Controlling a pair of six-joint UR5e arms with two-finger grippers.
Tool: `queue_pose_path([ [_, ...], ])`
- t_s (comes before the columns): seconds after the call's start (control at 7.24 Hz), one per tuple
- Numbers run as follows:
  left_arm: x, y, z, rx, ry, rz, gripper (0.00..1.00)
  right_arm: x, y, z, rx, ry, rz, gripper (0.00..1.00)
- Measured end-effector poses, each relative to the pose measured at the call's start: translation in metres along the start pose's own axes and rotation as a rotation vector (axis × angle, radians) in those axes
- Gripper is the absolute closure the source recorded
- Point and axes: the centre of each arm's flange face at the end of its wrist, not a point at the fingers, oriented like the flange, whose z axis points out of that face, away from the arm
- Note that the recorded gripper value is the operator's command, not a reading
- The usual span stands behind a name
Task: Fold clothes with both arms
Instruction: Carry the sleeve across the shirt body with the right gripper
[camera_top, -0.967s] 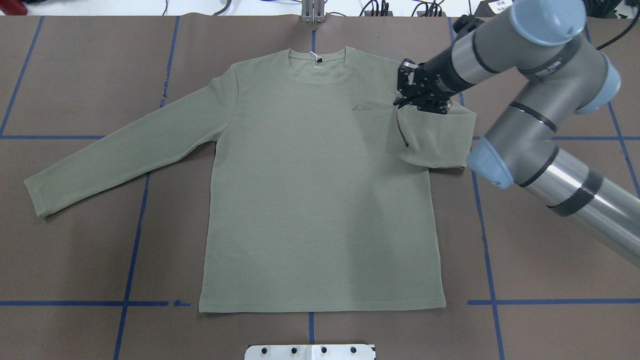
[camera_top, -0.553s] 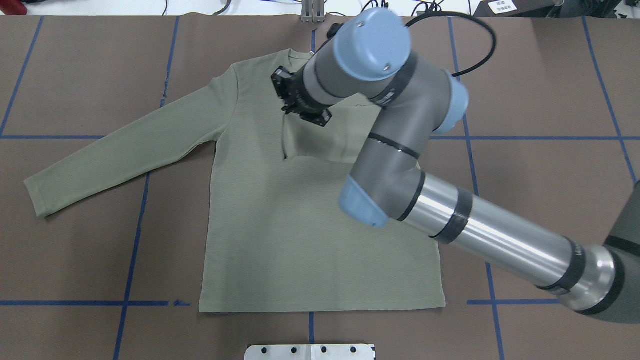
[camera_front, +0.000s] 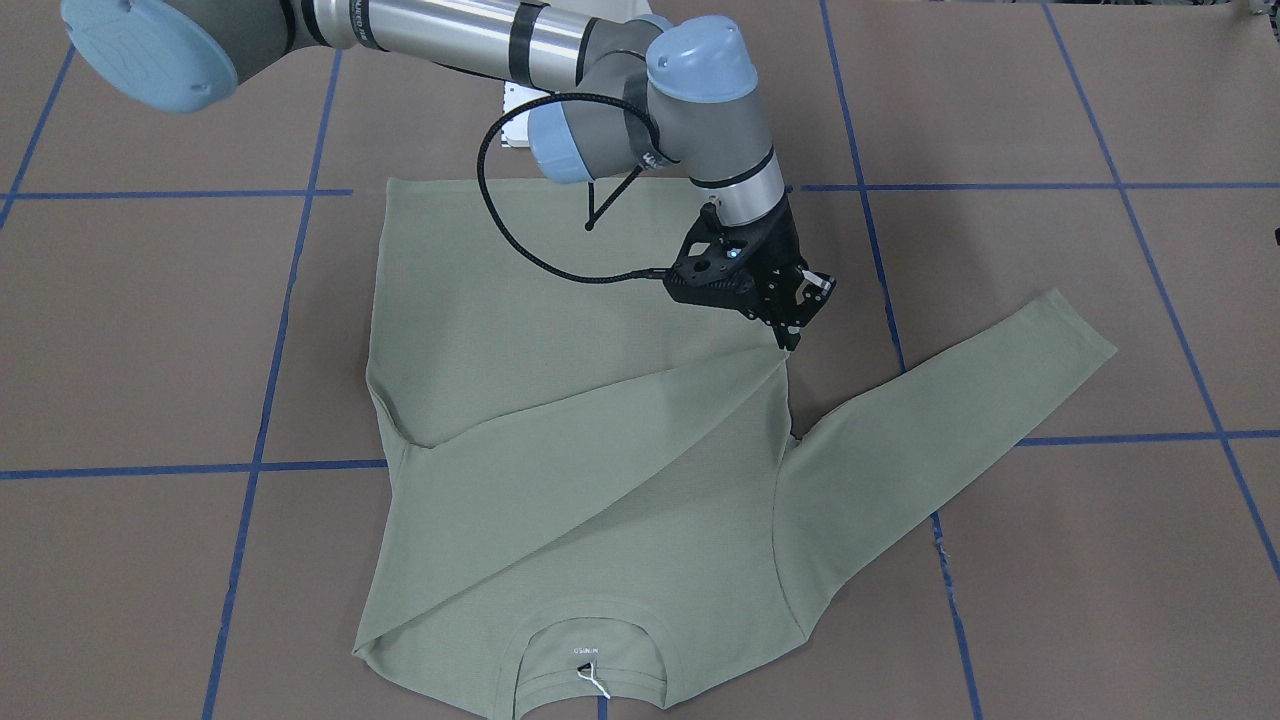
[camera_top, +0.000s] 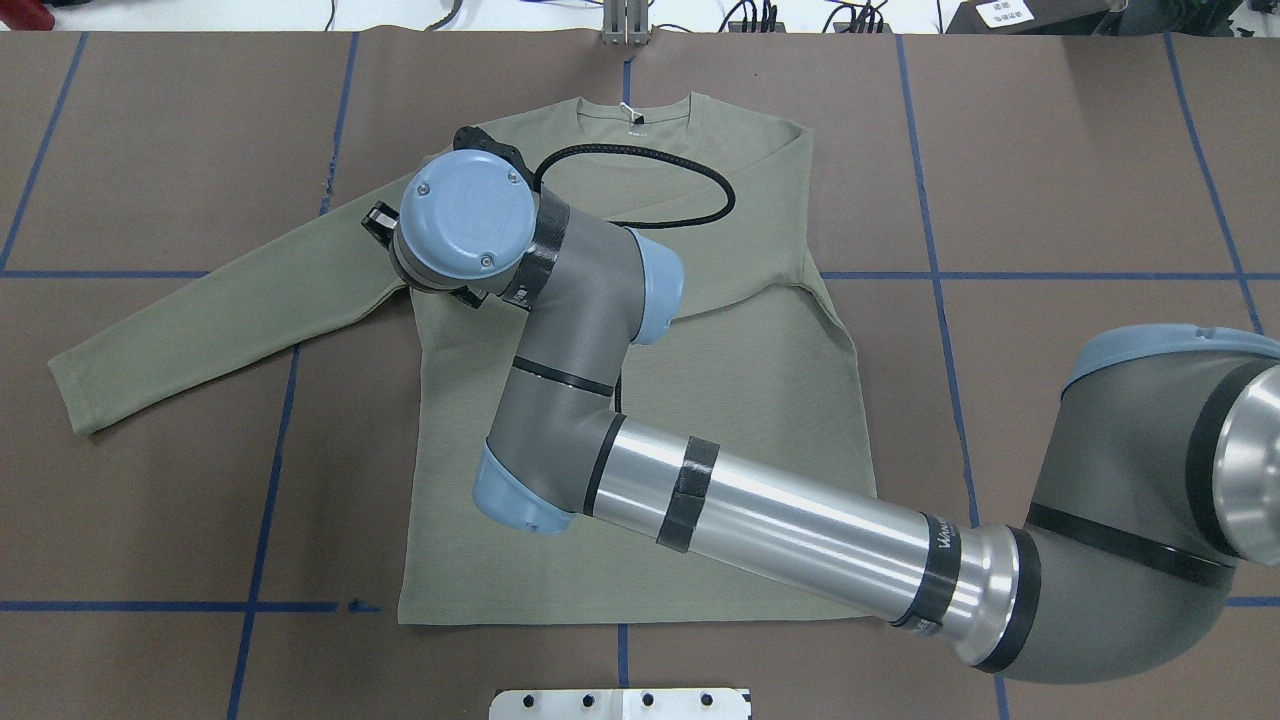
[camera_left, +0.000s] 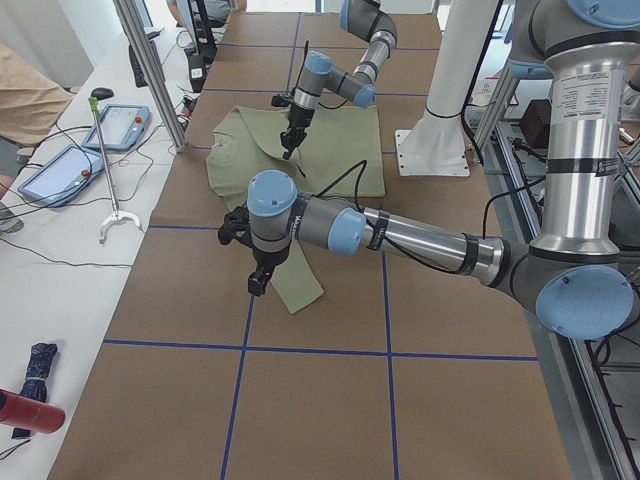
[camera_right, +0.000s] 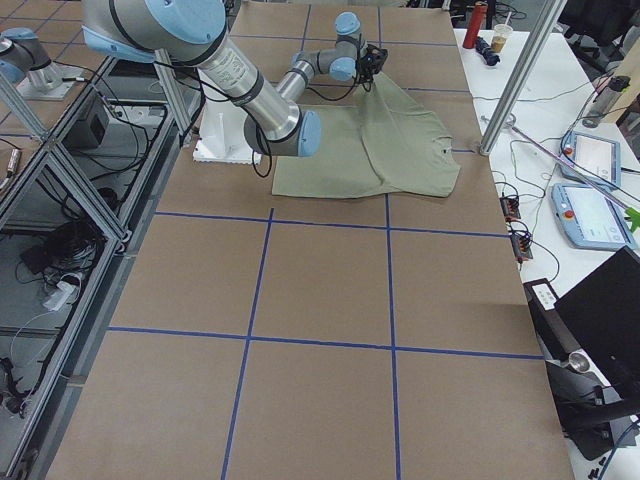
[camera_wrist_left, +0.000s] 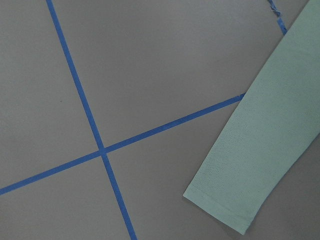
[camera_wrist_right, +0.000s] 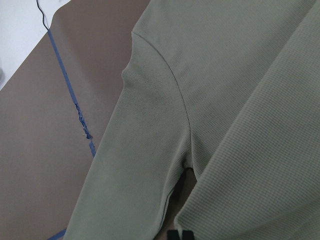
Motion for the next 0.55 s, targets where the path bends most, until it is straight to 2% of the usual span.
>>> queue_pose_path([
  [0.14, -0.0006, 0.0001, 0.0006, -0.001, 0.000, -0.001, 0.00, -0.0002, -0.0026, 0.0071, 0.020, -0.007, -0.002, 1.00],
  [0.28, -0.0010, 0.0012, 0.0011, -0.003, 0.000, -0.003, 0.00, -0.0010, -0.0051, 0.0101, 0.044, -0.014, -0.002, 0.89],
  [0.41, -0.0017, 0.0034, 0.0020, -0.005, 0.002, -0.006, 0.00, -0.0020, -0.0077, 0.0120, 0.066, -0.020, -0.002, 0.25],
  [0.55, -0.0022, 0.0045, 0.0026, -0.006, 0.002, -0.008, 0.00, -0.0029, -0.0090, 0.0146, 0.079, -0.022, -0.002, 0.00],
])
